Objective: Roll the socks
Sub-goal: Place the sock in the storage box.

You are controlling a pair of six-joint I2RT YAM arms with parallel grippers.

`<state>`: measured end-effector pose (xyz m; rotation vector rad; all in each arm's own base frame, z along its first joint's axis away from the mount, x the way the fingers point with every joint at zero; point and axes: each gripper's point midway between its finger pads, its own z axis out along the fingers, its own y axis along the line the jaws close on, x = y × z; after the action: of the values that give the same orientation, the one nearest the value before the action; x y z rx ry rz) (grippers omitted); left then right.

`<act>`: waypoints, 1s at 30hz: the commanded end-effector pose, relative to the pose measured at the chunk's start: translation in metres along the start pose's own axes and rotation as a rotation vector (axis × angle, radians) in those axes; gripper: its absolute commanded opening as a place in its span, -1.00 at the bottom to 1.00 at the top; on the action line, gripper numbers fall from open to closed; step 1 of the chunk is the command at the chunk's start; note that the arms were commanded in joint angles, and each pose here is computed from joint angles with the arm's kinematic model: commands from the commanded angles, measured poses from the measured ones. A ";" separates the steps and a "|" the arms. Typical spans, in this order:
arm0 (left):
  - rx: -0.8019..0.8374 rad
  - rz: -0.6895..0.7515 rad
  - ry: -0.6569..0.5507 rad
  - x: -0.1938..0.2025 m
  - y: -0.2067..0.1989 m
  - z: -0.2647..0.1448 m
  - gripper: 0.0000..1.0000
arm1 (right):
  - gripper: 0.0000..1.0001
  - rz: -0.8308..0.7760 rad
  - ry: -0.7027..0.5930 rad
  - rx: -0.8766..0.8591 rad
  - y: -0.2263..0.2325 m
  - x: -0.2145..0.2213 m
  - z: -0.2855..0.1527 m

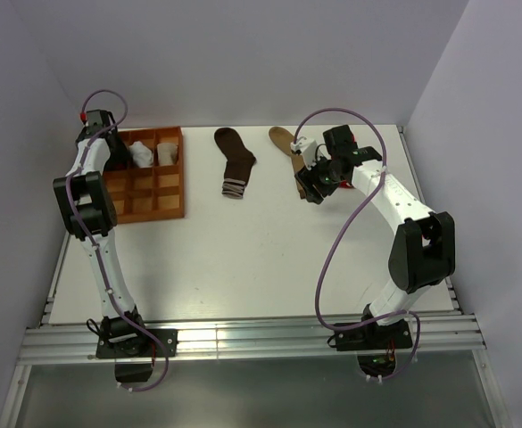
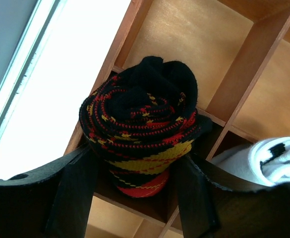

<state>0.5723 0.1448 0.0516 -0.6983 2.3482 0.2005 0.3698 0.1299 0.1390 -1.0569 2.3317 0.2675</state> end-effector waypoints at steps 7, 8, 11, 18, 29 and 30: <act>0.086 0.031 -0.095 -0.032 -0.023 -0.042 0.35 | 0.31 -0.038 -0.044 0.020 -0.003 -0.017 -0.003; 0.088 0.030 -0.102 -0.035 -0.024 -0.044 0.36 | 0.31 -0.041 -0.044 0.019 -0.003 -0.017 -0.003; 0.108 0.033 -0.128 -0.043 -0.027 -0.051 0.38 | 0.31 -0.042 -0.042 0.016 -0.002 -0.016 -0.003; 0.133 0.032 -0.183 -0.063 -0.030 -0.070 0.41 | 0.31 -0.044 -0.046 0.016 -0.002 -0.018 -0.003; 0.104 -0.011 -0.249 -0.082 -0.020 -0.102 0.41 | 0.31 -0.053 -0.059 0.025 -0.001 -0.020 -0.008; 0.120 -0.020 -0.268 -0.088 -0.022 -0.113 0.41 | 0.31 -0.055 -0.067 0.030 -0.001 -0.022 -0.010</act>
<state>0.5763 0.1291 0.1250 -0.6053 2.2279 0.1502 0.3686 0.1338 0.1391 -1.0765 2.3227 0.2694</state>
